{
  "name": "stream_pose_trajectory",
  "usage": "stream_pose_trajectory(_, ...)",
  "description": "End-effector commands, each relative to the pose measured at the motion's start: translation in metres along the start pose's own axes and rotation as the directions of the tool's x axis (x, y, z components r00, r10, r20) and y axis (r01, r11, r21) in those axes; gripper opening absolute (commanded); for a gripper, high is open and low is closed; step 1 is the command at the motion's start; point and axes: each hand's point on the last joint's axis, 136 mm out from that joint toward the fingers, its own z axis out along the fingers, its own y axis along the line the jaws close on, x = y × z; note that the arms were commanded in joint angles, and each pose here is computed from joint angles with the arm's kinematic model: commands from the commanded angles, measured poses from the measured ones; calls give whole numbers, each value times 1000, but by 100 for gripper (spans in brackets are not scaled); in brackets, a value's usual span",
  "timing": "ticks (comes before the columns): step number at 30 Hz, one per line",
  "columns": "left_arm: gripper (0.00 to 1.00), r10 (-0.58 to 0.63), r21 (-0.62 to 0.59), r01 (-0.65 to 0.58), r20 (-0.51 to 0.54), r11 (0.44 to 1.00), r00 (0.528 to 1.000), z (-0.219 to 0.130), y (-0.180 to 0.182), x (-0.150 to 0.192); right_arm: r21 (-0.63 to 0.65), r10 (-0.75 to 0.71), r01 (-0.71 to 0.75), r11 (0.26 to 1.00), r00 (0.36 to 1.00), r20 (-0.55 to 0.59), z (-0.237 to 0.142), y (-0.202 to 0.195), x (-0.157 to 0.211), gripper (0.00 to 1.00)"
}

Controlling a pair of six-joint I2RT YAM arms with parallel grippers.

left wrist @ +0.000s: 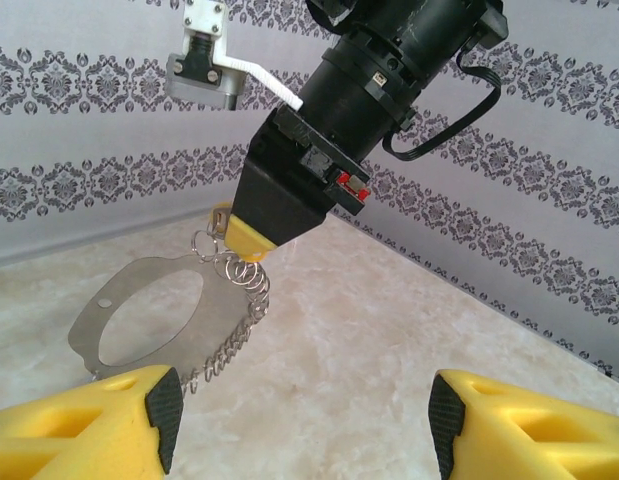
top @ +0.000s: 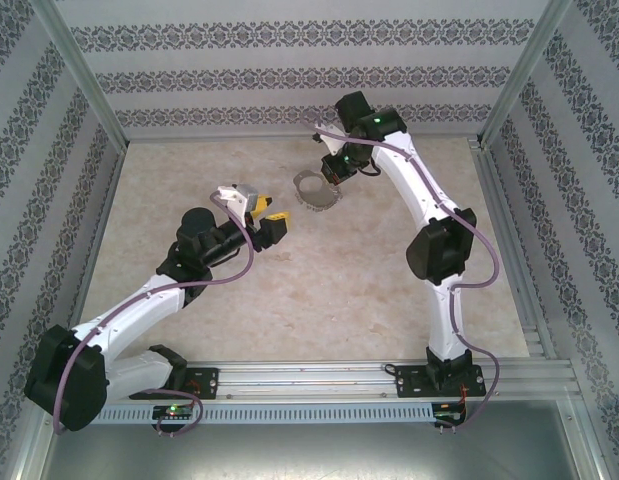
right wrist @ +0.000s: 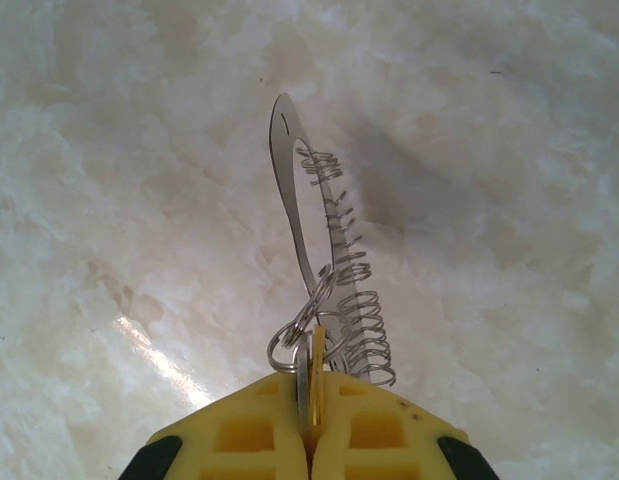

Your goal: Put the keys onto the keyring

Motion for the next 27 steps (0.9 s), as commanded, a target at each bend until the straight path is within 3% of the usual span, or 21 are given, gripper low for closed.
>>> stream_pose_trajectory(1, 67, 11, -31, -11, 12, 999, 1000, -4, 7, -2, -4, 10, -10, 1000, 1000, -4, 2, 0, 0, 0)
stream_pose_trajectory(19, 70, -45, -32, 45, 1, 998, 999, 0, 9, 1, -66, 59, -67, 996, 992, -110, 47, 53, 65, 0)
stream_pose_trajectory(27, 71, -69, -38, 69, 4, 997, 998, 0, 10, -1, -155, 201, -231, 961, 961, -188, 90, 86, 102, 0)
